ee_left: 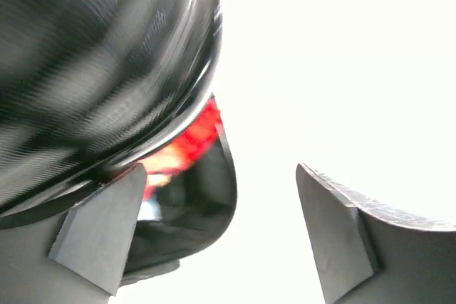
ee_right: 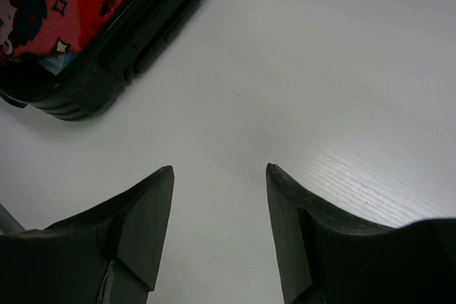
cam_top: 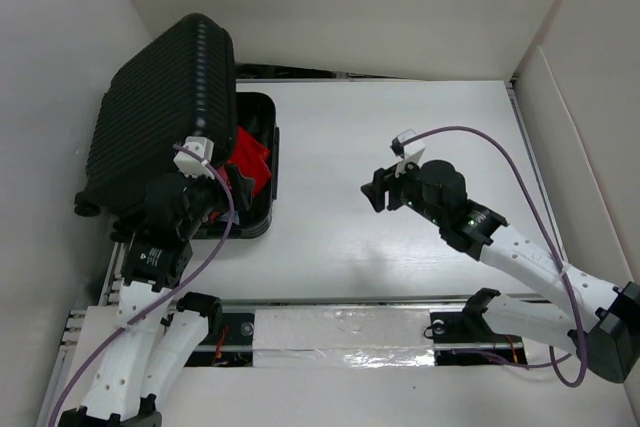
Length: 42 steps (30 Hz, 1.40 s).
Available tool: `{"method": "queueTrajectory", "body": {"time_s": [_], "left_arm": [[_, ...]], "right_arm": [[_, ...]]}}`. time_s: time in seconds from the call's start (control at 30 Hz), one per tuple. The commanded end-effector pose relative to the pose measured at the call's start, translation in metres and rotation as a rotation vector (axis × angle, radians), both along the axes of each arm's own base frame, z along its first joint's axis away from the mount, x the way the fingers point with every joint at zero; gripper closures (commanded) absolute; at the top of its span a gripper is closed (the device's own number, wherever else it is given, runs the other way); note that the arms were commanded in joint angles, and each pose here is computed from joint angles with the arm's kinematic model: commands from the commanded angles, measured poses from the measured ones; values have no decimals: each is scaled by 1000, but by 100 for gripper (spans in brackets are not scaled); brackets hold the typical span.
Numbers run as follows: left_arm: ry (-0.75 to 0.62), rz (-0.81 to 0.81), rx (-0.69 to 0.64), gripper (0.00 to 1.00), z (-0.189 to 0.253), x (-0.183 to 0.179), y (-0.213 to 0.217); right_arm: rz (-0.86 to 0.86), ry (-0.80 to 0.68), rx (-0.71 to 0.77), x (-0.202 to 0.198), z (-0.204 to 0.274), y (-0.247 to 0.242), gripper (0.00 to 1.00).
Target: Pack the luggage
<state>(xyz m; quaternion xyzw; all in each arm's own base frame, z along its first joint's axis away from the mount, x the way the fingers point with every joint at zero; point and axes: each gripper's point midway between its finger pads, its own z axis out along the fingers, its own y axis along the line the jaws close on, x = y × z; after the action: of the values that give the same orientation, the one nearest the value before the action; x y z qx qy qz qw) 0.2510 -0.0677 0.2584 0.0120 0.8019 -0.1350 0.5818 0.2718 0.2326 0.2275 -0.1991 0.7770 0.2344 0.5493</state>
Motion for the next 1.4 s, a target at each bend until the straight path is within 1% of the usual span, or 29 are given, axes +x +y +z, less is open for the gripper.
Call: {"method": "queueTrajectory", "body": {"time_s": [0.0, 0.03, 0.07, 0.13, 0.17, 0.23, 0.27, 0.3, 0.33, 0.37, 0.4, 0.43, 0.47, 0.53, 0.57, 0.63, 0.67, 0.73, 0.77, 0.83, 0.87, 0.9, 0.93, 0.97, 1.0, 1.1, 1.17, 1.3, 1.37], "left_arm": [[-117, -344, -103, 14, 36, -24, -55], [-130, -391, -129, 12, 45, -31, -63], [-120, -540, -155, 10, 49, -47, -82], [-98, -684, -173, 10, 65, -66, -97], [-63, -809, -195, 10, 66, -79, -110], [-77, -920, -188, 11, 82, -92, -117], [-75, -914, -189, 15, 86, -86, -117], [-133, -886, -207, 17, 108, -79, -118], [-169, -832, -227, 23, 120, -69, -116], [-204, -591, -233, 37, 130, -31, -97], [-255, -457, -256, 47, 150, -12, -83], [-230, -180, -296, 57, 147, 28, -51], [-212, -48, -296, 59, 145, 47, -34], [-159, 240, -246, 63, 145, 74, 15], [-102, 493, -184, 65, 123, 98, 57], [-87, 655, -170, 64, 125, 108, 95], [-74, 784, -173, 60, 116, 117, 128], [-103, 844, -192, 53, 116, 126, 155], [-89, 902, -165, 47, 106, 130, 180], [-81, 977, -139, 45, 101, 135, 209], [-21, 1027, -103, 45, 80, 143, 228], [7, 1095, -79, 45, 79, 137, 253], [36, 1133, -60, 45, 72, 136, 266], [82, 1178, -28, 45, 55, 139, 282], [92, 1213, 3, 45, 51, 135, 297], [151, 1270, 67, 45, 29, 136, 317], [203, 1298, 119, 45, 14, 133, 327], [354, 1311, 198, 46, -40, 129, 332], [410, 1286, 191, 47, -60, 130, 328]], "right_arm": [[-40, -73, 65, 11, 38, 6, 35], [-34, -67, 57, 12, 36, 7, 33], [-32, -66, 54, 11, 37, 8, 32], [-38, -66, 46, 11, 38, 5, 32], [-52, -76, 53, 12, 41, 3, 33], [-70, -83, 64, 12, 42, 0, 35], [-78, -89, 70, 12, 45, -2, 44], [-78, -89, 70, 12, 45, -2, 50], [-77, -89, 70, 12, 46, -2, 57], [-69, -89, 70, 12, 46, -1, 80], [-66, -82, 69, 12, 44, 1, 90], [-51, -81, 68, 10, 44, 5, 99], [-49, -77, 63, 11, 42, 6, 100], [-41, -69, 43, 9, 37, 8, 100], [-49, -66, 34, 10, 33, 6, 100], [-51, -76, 28, 9, 31, 3, 100], [-64, -83, 28, 9, 30, 0, 100], [-73, -83, 18, 8, 22, -4, 100], [-74, -91, 21, 6, 24, -6, 100], [-59, -89, 9, 2, 17, -8, 100], [-51, -93, 10, -1, 17, -9, 100], [-49, -90, 7, -2, 14, -9, 100], [-47, -100, 18, -2, 13, -9, 100], [-35, -103, 18, -5, 11, -7, 100], [-32, -110, 21, -7, 12, -8, 100], [-24, -115, 19, -10, 10, -10, 100], [-2, -117, 27, -14, 9, -8, 96], [26, -126, 43, -16, 11, -4, 91], [24, -124, 40, -16, 10, -4, 89]]}}
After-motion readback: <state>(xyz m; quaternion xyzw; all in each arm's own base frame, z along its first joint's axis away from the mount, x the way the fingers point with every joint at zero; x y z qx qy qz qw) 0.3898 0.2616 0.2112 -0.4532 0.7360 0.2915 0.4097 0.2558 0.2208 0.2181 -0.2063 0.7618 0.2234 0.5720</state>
